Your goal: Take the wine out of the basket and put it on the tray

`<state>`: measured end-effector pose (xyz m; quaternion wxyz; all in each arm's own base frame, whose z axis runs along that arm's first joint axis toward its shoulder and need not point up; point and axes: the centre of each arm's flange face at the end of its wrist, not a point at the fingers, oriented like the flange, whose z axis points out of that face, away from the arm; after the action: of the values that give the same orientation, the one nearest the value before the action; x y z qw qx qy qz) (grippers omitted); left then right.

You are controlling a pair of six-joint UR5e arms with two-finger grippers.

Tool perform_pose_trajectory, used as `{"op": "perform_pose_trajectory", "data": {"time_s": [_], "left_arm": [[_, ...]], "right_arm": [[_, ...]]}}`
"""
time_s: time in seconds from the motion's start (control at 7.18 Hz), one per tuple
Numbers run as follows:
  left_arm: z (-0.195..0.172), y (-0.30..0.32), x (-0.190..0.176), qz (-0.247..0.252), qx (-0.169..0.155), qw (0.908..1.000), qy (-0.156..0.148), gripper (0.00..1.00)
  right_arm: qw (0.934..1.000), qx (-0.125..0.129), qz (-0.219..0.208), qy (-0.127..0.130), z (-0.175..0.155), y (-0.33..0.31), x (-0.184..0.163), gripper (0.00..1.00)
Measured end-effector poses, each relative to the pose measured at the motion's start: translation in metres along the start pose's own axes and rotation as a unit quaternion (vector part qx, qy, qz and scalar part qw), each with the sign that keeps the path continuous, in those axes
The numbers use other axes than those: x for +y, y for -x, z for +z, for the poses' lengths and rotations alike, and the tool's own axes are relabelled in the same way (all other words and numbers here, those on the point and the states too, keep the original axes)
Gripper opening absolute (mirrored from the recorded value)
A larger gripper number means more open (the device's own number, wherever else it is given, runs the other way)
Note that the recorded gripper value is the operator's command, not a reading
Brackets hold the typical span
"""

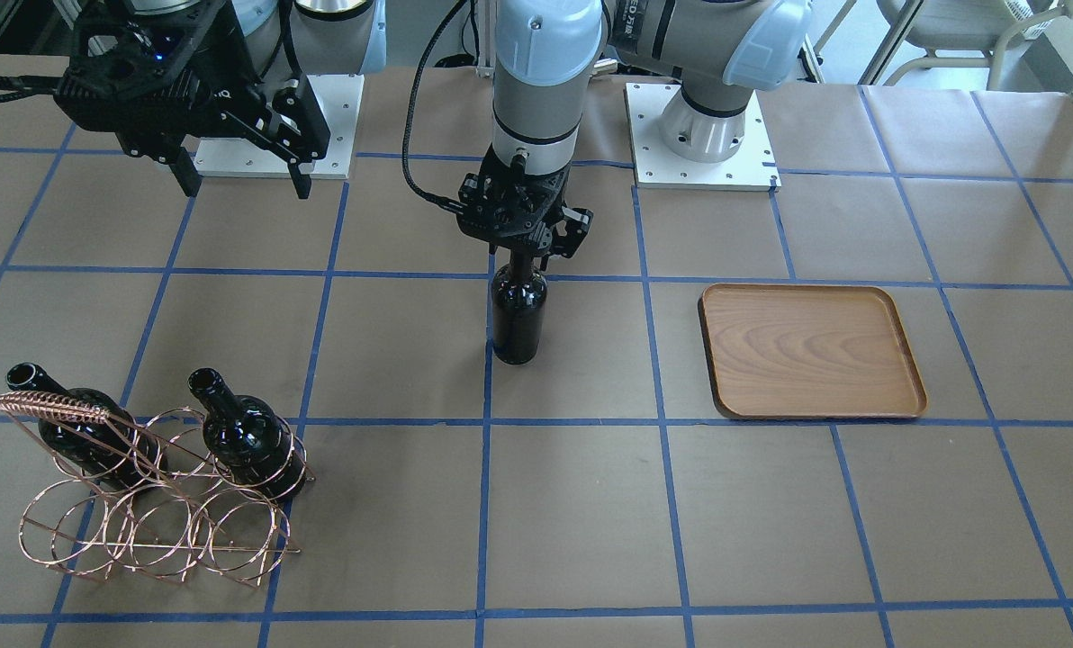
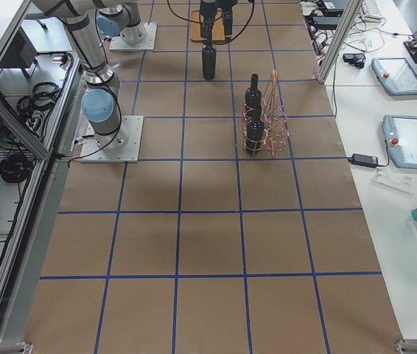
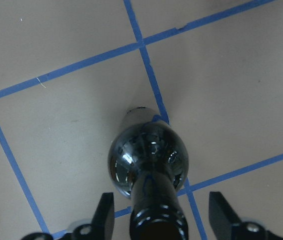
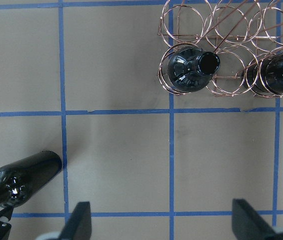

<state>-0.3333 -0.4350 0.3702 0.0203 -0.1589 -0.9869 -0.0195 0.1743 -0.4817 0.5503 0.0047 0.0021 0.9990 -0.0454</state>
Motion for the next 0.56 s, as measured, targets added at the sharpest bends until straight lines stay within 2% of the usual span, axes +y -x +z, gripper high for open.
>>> {"op": "perform_pose_trajectory", "data": {"time_s": [0.14,0.28,0.42,0.56], "left_arm": [[0.0004,0.0000,-0.0003,0.000,0.000,1.0000,0.000,0.51],[0.0011,-0.0001,-0.0007,-0.001,0.000,1.0000,0.001,0.31],[0.0013,-0.0001,-0.0008,-0.001,0.000,1.0000,0.001,0.00],[0.0011,-0.0003,-0.0006,0.000,0.001,1.0000,0.001,0.00]], "right_arm": [[1.0000,0.000,0.000,0.001,-0.0002,0.0000,0.0002,1.00],[1.0000,0.000,0.000,0.000,-0.0006,0.0000,0.0004,1.00],[1.0000,0.000,0.000,0.000,-0.0009,-0.0002,0.0004,1.00],[1.0000,0.001,0.000,0.000,-0.0009,-0.0003,0.0005,1.00]]}}
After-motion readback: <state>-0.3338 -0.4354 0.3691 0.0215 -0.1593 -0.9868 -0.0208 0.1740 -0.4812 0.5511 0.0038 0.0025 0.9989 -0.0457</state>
